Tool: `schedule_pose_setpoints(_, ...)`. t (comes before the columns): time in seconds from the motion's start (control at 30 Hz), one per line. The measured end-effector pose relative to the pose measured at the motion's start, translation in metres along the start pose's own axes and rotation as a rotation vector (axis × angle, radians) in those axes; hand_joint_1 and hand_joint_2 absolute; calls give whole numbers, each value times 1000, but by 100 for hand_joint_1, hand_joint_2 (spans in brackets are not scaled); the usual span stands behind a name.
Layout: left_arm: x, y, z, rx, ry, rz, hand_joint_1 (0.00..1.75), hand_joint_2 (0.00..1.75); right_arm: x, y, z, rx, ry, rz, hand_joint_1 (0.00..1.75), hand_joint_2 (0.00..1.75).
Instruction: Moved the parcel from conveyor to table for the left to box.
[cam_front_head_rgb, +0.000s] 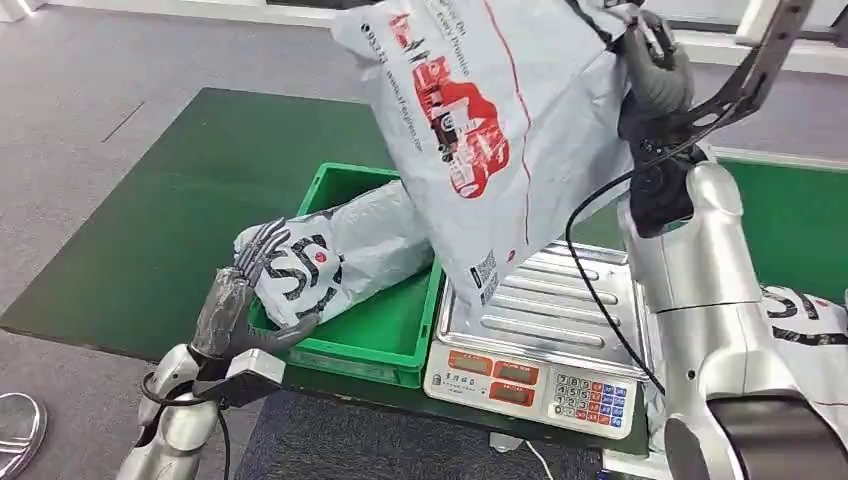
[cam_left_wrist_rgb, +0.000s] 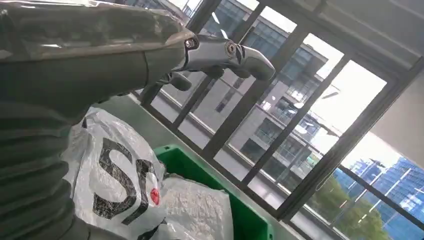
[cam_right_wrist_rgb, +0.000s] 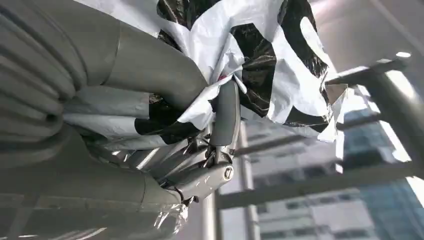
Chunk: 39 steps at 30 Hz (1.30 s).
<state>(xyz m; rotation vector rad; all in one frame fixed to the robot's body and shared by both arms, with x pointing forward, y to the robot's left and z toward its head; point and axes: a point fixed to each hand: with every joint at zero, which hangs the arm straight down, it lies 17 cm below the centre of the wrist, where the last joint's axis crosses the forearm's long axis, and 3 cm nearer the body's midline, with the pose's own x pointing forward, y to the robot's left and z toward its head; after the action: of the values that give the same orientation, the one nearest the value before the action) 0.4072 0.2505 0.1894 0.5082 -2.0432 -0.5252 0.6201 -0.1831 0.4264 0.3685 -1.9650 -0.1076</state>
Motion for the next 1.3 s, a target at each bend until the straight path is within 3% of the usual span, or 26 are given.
schedule_pose_setpoints(0.3,-5,-2,7,-9,21,-1,0,175,-31,18,2,108,92,128,175,175)
schedule_pose_setpoints(0.5,-7,-1,13,-20,26,-11,0,175,-42,8,7,163,155,223,175,175)
schedule_pose_setpoints(1.3,-11,7,15,-27,22,-22,0,175,-139,-12,75,307,401,376,175,175)
